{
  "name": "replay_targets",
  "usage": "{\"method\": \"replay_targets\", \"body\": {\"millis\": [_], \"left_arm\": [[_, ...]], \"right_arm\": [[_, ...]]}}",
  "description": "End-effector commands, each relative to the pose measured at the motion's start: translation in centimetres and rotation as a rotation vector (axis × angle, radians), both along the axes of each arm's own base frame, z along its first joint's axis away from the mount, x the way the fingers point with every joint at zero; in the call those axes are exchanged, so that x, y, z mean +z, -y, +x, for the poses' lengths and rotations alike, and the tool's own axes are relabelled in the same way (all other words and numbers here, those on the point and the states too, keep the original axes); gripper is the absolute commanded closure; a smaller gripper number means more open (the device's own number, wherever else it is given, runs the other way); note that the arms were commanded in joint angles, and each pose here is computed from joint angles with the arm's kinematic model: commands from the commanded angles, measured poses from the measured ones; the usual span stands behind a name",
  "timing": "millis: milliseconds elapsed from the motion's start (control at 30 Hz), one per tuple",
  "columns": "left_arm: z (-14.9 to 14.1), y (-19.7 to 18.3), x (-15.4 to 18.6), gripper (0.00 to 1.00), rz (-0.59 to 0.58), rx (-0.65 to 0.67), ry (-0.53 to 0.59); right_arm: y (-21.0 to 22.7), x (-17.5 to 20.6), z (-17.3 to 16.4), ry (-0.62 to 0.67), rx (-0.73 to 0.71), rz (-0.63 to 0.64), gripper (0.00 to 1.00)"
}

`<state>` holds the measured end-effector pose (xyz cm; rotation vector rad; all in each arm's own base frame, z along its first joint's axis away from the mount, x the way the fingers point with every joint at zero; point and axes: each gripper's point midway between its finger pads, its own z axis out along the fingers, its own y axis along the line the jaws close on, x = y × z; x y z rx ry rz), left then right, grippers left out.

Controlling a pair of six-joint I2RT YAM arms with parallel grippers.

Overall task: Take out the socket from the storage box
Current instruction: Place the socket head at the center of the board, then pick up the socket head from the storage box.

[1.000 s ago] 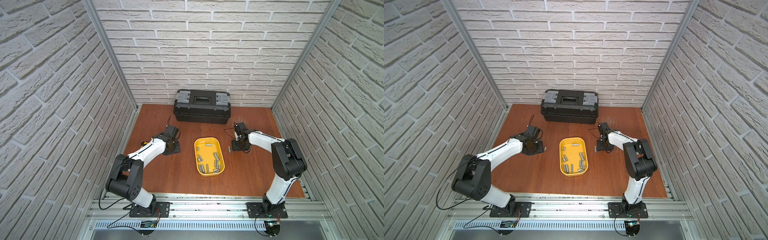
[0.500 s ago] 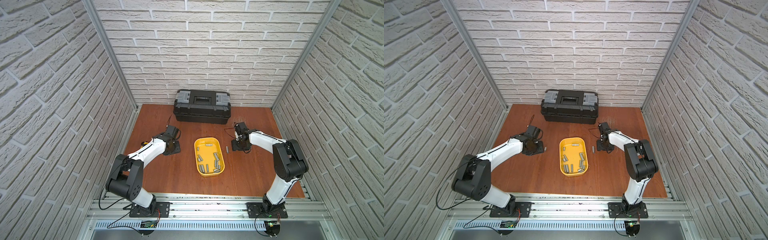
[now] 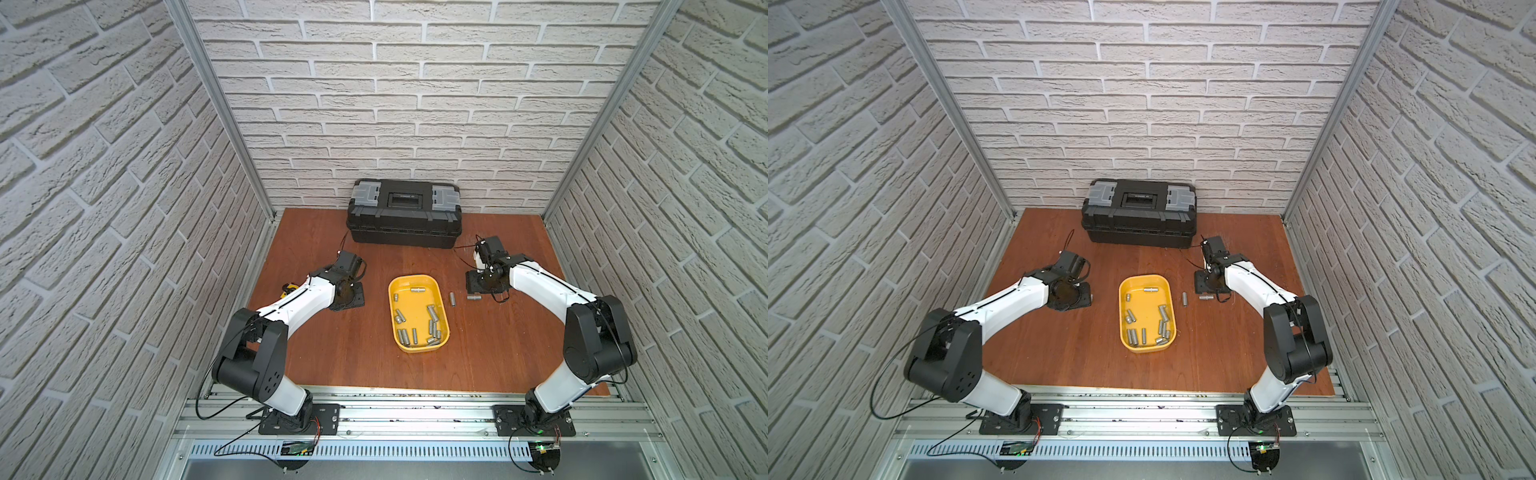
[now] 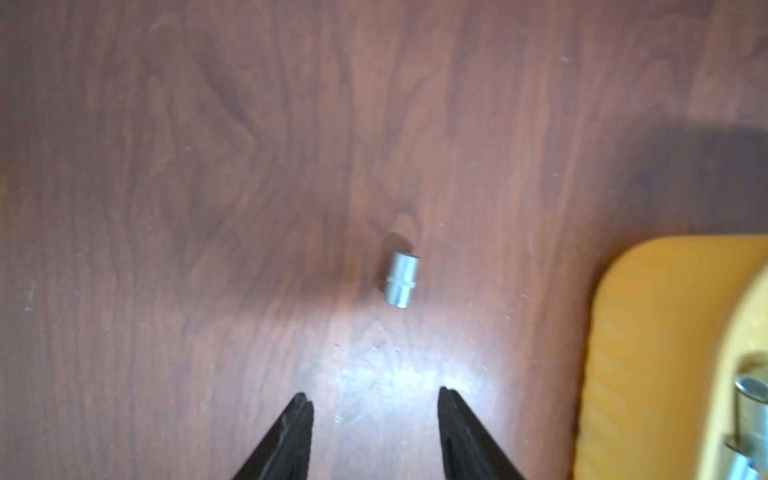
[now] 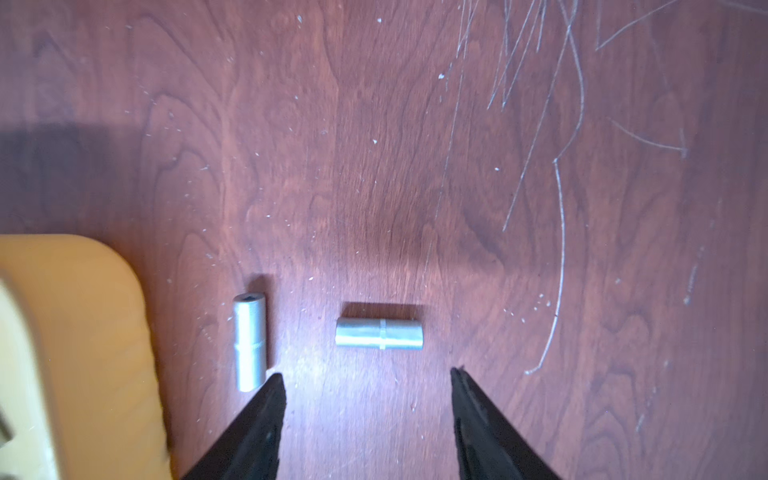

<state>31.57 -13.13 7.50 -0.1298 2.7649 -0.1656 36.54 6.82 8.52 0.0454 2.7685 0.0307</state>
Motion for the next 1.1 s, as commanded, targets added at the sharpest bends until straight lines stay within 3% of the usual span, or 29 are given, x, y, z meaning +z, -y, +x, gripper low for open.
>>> {"method": "replay_targets", "body": {"millis": [0, 300, 567, 1067], "left_arm": [[1.2, 3.2, 2.7, 0.48, -0.006, -0.106, 0.075], [1.2, 11.5, 4.0, 0.48, 0.026, -0.328, 0.086], [0.3, 18.4, 2.4, 0.48, -0.050, -0.451, 0.044], [-1.8, 24.4, -1.5, 0.48, -0.099, -0.532, -0.056]], "right_arm": [[-0.1, 2.1, -0.4, 0.046, 0.002, 0.025, 0.36], [0.4, 3.1, -2.4, 0.078, -0.006, 0.029, 0.35], [0.7, 2.6, -3.3, 0.070, -0.016, 0.034, 0.35], [0.8, 1.5, -4.1, 0.047, -0.020, 0.033, 0.34]]}}
